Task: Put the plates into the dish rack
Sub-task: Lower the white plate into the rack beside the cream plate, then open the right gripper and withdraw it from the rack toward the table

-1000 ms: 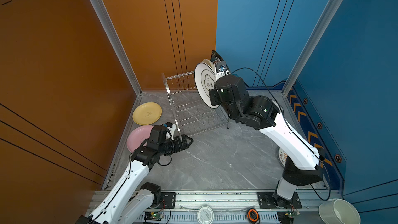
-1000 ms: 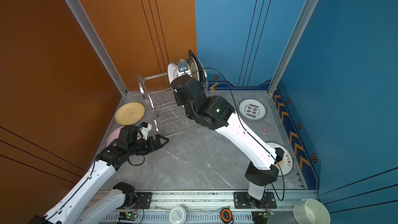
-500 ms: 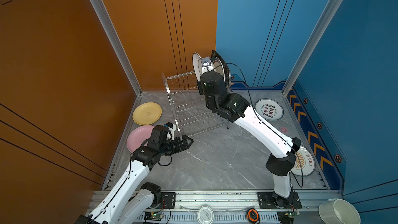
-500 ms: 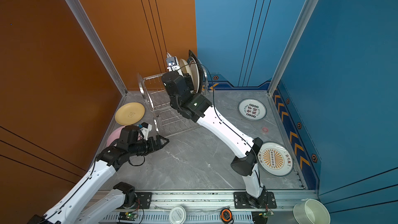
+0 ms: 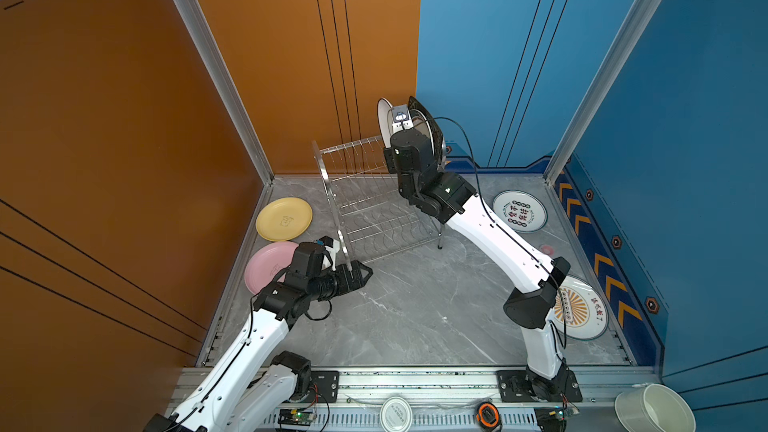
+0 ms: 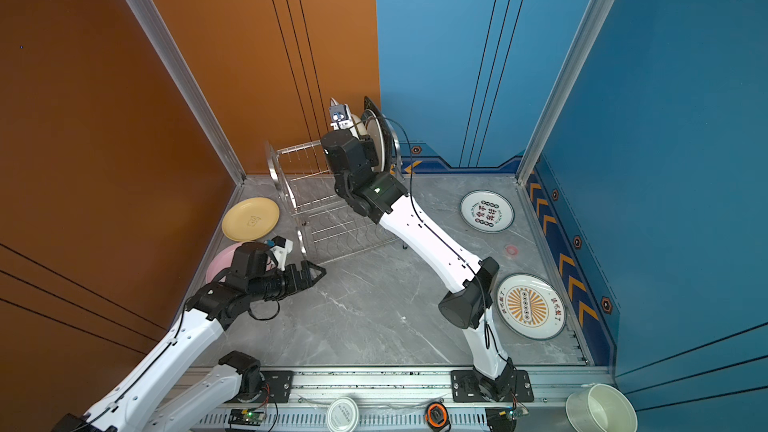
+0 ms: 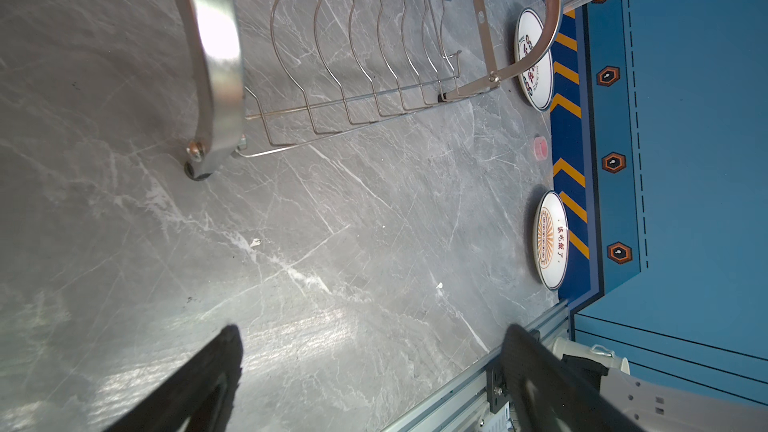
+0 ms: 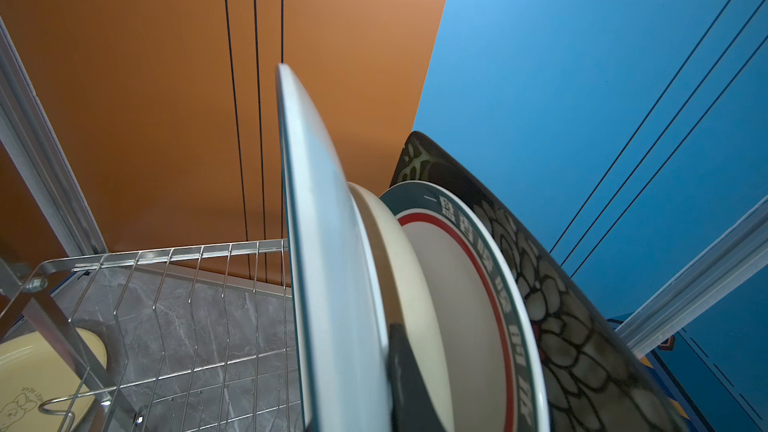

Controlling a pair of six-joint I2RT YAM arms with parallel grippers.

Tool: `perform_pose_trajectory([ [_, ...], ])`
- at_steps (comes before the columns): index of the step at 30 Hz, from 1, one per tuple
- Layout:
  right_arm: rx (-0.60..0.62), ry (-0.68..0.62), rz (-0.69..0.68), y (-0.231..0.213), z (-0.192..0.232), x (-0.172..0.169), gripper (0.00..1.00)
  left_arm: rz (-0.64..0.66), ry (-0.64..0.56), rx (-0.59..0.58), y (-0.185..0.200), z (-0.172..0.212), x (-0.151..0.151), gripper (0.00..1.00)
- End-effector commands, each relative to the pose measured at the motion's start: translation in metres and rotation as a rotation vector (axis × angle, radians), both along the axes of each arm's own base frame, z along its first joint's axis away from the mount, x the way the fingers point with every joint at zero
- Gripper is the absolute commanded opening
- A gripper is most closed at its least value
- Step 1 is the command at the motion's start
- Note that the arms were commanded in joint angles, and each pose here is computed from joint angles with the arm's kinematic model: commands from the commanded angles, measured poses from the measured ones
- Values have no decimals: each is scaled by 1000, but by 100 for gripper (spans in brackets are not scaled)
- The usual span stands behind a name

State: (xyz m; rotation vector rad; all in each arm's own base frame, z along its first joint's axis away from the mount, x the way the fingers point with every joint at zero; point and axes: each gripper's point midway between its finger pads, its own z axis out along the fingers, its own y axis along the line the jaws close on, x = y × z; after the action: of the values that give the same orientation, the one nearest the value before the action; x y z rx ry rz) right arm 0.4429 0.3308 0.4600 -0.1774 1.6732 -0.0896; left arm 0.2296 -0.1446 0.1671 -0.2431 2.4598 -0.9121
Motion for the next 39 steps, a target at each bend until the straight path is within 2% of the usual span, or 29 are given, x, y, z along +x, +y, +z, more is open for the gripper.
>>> perform_pose_trajectory([
  [1, 60, -56, 15, 0, 23, 0, 0, 4, -3, 12, 1, 3, 0, 98],
  [37, -32, 71, -1, -6, -33, 11, 0, 7, -15, 12, 2, 5, -1, 98],
  [38, -31, 74, -2, -7, -34, 11, 1, 10, -16, 11, 2, 5, -1, 98],
  [39, -31, 78, -2, -7, -35, 12, 6, 10, -17, 10, 2, 5, -1, 98],
])
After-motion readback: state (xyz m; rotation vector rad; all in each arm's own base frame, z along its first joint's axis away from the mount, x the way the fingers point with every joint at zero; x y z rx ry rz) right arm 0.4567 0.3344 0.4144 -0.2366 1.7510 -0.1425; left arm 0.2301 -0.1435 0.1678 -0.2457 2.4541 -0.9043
